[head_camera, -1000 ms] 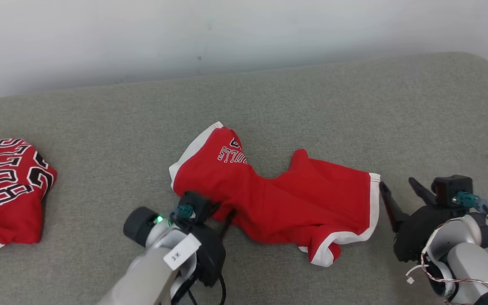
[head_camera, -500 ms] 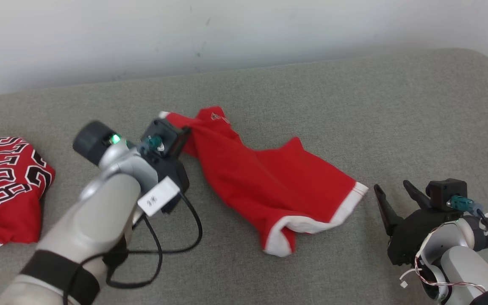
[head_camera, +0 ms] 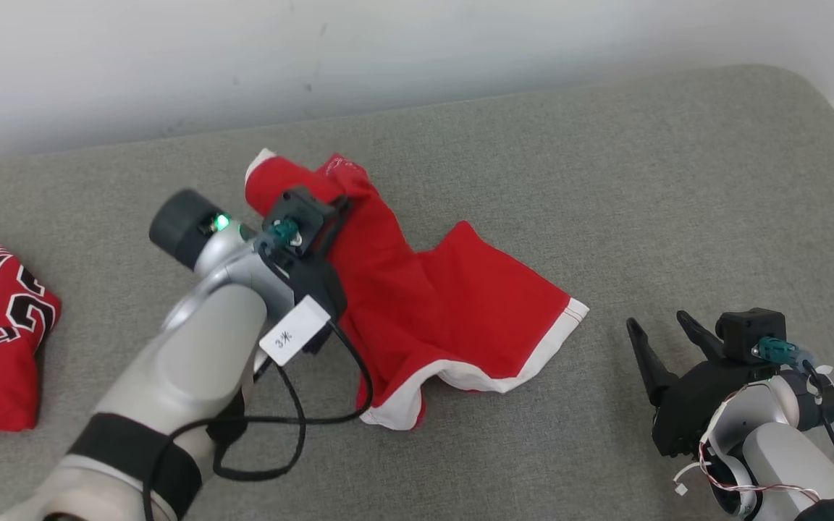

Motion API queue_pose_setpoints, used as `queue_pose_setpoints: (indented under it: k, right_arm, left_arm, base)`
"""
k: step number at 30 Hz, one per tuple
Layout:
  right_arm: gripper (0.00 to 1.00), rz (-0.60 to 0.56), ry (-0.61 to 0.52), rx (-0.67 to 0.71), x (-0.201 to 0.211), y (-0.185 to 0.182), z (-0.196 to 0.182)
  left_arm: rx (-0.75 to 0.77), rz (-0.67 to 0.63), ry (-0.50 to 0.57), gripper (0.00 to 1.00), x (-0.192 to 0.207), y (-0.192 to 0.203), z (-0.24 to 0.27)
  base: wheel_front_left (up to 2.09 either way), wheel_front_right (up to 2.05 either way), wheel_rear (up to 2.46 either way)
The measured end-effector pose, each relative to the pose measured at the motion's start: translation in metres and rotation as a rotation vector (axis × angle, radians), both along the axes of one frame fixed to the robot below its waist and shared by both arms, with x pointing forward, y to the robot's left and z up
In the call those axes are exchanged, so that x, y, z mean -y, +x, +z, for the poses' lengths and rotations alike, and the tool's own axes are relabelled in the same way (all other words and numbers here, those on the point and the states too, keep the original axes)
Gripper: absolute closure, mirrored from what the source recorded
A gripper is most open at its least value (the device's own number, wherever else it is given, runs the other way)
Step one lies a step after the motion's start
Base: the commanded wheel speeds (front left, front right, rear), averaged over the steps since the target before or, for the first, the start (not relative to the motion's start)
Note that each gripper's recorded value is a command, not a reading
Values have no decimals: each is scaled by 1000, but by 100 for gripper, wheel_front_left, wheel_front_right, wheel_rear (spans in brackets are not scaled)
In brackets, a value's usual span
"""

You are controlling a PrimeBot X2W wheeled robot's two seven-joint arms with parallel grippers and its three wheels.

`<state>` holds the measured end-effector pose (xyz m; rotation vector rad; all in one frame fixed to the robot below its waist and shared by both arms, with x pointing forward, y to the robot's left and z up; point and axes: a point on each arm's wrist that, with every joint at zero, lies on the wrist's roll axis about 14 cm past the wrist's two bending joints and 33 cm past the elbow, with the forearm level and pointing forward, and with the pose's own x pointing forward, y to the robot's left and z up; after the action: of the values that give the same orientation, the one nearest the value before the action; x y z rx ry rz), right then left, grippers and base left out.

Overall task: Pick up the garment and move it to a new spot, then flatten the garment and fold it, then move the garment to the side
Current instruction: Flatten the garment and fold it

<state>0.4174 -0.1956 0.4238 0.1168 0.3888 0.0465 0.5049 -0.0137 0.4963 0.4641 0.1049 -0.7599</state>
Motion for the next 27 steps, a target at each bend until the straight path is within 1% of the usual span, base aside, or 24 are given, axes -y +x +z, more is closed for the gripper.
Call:
queue_pose_setpoints:
  k: [2,3,4,5,7,12,15,20,21,27]
  right_arm:
    - [0,-5,-1,-3,2,0,-2]
    - [0,-7,-2,-7,3,-1,-3]
    - [0,-10,-2,-9,4,-1,-4]
    - [0,-13,-3,-9,5,-1,-4]
    - [0,-12,-8,-8,6,0,-5]
    - [0,3,-3,0,-1,4,-4]
    - [0,9,3,1,-4,5,-4]
    - [0,28,5,-13,-11,3,-11]
    - [0,28,5,-13,-11,3,-11]
    - [0,69,11,-8,-27,8,-10]
  left_arm:
    - [-43,14,-3,100,-2,-4,-14]
    - [-59,26,-16,15,-3,-5,-18]
    - [-66,37,-25,0,-5,-4,-19]
    - [-70,50,-40,0,-7,-3,-18]
    - [-87,97,-111,0,-13,1,-11]
    - [-121,197,-213,0,-31,3,-9]
    - [-153,242,-257,0,-42,-5,-18]
    - [-220,289,-282,0,-55,-29,-42]
    - [-220,289,-282,0,-55,-29,-42]
    - [-275,305,-307,0,-60,-62,-64]
  base:
    - [0,0,0]
    - [0,0,0]
    - [0,0,0]
    - [0,0,0]
    - [0,0,0]
    - [0,0,0]
    - [0,0,0]
    - [0,0,0]
    - [0,0,0]
    - [0,0,0]
